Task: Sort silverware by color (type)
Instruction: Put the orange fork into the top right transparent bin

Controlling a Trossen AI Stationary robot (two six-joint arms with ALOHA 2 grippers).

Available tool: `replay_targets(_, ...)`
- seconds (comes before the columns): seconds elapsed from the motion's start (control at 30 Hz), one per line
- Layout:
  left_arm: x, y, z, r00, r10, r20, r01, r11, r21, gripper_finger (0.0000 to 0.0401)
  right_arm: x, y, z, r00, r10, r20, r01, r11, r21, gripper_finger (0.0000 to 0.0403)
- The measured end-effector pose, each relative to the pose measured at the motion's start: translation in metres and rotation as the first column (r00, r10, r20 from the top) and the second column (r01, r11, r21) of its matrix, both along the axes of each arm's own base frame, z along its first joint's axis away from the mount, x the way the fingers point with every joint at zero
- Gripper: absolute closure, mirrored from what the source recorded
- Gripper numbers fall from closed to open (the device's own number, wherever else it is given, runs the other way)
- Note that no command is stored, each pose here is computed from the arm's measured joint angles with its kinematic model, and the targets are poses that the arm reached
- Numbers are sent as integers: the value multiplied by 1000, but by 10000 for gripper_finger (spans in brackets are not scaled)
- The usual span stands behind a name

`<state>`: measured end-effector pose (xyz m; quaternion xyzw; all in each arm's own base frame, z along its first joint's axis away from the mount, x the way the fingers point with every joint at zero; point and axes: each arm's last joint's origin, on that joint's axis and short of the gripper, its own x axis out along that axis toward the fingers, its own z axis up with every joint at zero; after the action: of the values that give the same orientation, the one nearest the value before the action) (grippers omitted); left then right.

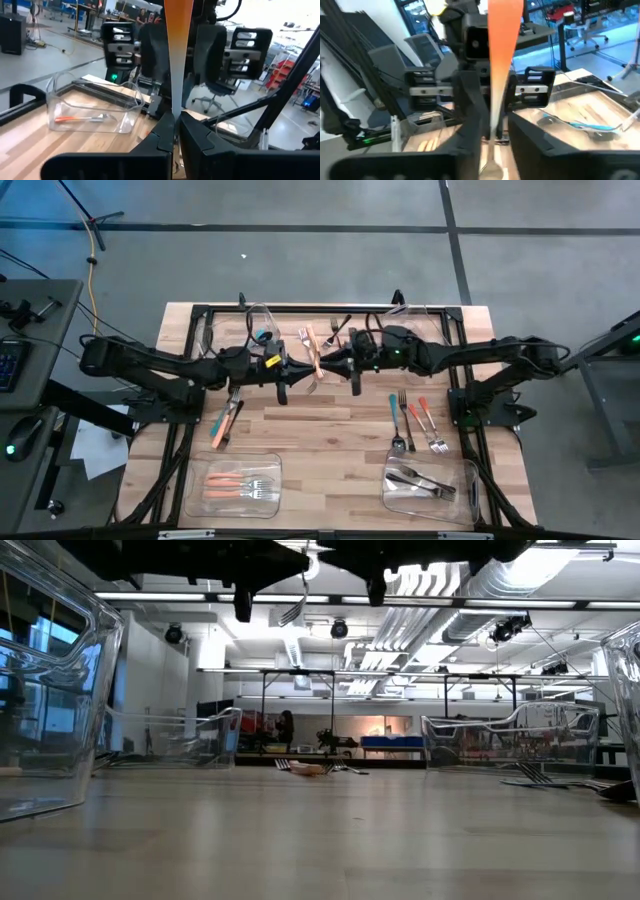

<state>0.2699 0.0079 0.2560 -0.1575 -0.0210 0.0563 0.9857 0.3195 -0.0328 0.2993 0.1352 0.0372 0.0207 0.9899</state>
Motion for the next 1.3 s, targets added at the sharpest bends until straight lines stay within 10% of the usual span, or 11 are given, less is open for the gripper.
replay_targets(0.43, 3, 0, -1, 1000, 9, 15, -9, 1000, -22, 398, 10, -4, 1, 1000, -8, 2, 8, 1000, 22, 222)
replay_targets(1.3, 14, 2, 0, 1000, 7, -2, -7, 1000, 30, 398, 15, -4, -2, 1000, -2, 21, 1, 1000, 26, 389)
